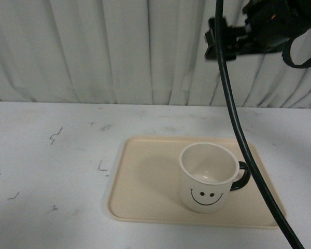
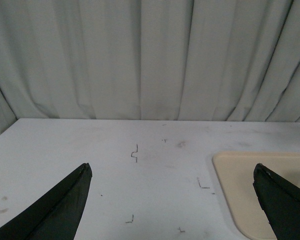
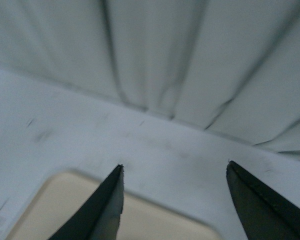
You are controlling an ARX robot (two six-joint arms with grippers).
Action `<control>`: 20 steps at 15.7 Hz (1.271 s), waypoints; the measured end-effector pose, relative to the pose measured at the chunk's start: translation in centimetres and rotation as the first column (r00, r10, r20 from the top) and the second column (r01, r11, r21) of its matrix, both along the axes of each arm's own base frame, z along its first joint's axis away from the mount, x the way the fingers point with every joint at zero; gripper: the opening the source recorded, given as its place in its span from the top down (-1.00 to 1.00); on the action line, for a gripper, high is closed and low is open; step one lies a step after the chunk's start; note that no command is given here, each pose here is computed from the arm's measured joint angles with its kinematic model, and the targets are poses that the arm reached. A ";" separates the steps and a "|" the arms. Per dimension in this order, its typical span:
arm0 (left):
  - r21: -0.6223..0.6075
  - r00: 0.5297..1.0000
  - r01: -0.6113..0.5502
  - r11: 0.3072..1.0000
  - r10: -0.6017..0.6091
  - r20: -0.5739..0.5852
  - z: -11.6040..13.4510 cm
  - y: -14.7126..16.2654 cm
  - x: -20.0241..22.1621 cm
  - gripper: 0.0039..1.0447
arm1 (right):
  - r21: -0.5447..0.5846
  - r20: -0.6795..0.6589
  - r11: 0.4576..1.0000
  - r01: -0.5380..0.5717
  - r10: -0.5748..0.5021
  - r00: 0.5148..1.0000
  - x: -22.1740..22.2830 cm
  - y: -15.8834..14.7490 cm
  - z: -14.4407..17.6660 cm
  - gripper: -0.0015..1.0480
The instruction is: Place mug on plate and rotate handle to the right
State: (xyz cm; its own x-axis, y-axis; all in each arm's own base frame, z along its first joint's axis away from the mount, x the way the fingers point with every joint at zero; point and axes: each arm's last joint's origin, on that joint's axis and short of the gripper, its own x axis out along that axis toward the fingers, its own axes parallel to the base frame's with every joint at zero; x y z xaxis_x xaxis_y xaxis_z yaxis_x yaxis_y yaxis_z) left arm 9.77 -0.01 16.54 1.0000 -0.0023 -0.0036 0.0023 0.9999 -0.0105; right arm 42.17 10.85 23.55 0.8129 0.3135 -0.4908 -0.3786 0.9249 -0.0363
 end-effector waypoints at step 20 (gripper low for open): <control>0.000 1.000 -0.002 1.000 0.002 0.000 0.0 0.0 0.0 -0.88 | 0.198 0.428 0.927 0.319 -0.374 0.823 -26.2 -10.9 -7.4 0.96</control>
State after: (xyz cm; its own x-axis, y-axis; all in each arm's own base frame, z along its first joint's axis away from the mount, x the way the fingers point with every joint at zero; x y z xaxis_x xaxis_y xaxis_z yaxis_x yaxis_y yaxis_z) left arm 9.77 0.00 16.54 1.0000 0.0000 -0.0040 0.0000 0.9999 -0.0105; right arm 15.93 0.00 16.14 0.9997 -0.0008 -0.0227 0.0005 0.9999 -0.0109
